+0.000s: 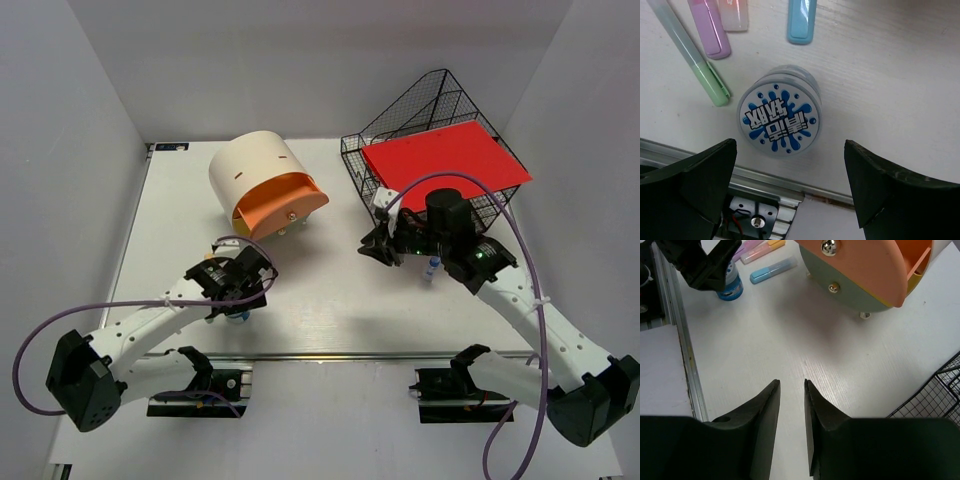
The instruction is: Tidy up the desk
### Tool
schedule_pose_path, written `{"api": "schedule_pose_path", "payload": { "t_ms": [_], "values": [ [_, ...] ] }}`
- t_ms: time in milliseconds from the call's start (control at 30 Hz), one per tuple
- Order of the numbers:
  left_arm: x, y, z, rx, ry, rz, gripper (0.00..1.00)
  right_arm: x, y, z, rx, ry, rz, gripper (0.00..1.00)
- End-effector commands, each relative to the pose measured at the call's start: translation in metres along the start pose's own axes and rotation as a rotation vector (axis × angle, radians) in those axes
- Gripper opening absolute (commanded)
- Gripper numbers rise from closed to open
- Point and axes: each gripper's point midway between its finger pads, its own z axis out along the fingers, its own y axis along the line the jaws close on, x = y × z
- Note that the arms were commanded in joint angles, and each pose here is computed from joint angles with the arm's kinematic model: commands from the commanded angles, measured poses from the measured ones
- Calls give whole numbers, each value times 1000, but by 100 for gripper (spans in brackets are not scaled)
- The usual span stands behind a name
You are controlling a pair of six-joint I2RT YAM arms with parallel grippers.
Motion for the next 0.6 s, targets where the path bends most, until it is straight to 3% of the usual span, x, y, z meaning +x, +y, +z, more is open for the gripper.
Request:
{"api": "schedule_pose_path", "payload": {
  "t_ms": [0, 567],
  "values": [
    [-13, -11, 8, 36, -57, -83, 98, 0, -1, 3, 3, -33, -19, 33],
    [-20, -1, 26, 52, -68, -208, 94, 8, 1, 4, 7, -39, -27, 33]
  ]
}}
